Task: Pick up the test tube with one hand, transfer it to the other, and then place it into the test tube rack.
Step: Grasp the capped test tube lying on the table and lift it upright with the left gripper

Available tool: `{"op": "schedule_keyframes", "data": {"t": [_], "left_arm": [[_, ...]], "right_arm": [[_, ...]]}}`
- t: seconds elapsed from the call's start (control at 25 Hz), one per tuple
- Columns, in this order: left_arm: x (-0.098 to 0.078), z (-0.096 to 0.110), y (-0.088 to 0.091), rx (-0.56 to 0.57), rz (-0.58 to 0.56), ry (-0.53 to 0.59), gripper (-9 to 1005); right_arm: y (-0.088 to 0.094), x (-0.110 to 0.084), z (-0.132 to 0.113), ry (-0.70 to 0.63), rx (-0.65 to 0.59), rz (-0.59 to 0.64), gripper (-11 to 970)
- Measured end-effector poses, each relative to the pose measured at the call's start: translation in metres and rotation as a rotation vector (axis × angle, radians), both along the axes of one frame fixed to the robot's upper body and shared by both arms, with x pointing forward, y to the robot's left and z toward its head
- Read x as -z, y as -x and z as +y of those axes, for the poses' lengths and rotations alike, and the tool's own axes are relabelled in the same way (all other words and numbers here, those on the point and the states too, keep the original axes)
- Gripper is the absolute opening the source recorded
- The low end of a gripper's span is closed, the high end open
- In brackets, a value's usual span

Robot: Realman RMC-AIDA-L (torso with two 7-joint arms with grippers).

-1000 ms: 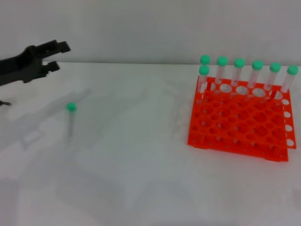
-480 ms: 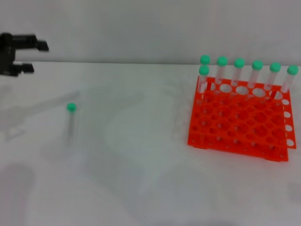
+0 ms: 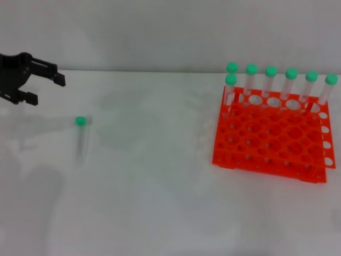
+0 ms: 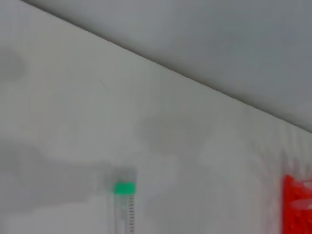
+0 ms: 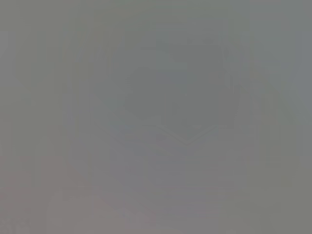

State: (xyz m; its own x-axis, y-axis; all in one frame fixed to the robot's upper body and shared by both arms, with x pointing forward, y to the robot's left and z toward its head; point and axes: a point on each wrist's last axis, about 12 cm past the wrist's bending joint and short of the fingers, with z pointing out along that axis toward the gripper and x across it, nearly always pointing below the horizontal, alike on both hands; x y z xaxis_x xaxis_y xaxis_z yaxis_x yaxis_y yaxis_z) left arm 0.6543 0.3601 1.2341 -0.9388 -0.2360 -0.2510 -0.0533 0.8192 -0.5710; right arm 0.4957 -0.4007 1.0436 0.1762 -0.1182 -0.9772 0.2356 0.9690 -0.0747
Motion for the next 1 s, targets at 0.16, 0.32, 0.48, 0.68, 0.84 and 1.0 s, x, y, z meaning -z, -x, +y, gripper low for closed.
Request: {"op": "schedule_keyframes", "data": {"t": [0.16, 0.32, 0.48, 0.68, 0.84, 1.0], "left_arm": [[-0.01, -0.005, -0.005, 0.022, 0.032, -0.065, 876], [-0.013, -0.011, -0.007, 0.031, 0.088, -0.144, 876], [-0.009, -0.02, -0.006, 0.048, 0.143, -0.201, 876], [-0.001, -0.029, -0.006, 0.049, 0.186, -0.225, 876], [0.009, -0.035, -0.005, 0.05, 0.234, -0.231, 875], [0.019, -0.04, -0.004, 0.045, 0.284, -0.271, 875]], "right_arm": [[0.0, 0.0, 0.0, 0.001, -0.001, 0.0, 871], [0.0, -0.001, 0.0, 0.007, -0.009, -0.004, 870], [0.0, -0.001, 0.0, 0.006, -0.006, -0.002, 871], [0.001, 0.0, -0.001, 0.0, 0.002, 0.0, 871], [0.001, 0.0, -0.001, -0.007, 0.005, -0.002, 871], [0.001, 0.0, -0.001, -0.008, 0.005, -0.003, 870]]}}
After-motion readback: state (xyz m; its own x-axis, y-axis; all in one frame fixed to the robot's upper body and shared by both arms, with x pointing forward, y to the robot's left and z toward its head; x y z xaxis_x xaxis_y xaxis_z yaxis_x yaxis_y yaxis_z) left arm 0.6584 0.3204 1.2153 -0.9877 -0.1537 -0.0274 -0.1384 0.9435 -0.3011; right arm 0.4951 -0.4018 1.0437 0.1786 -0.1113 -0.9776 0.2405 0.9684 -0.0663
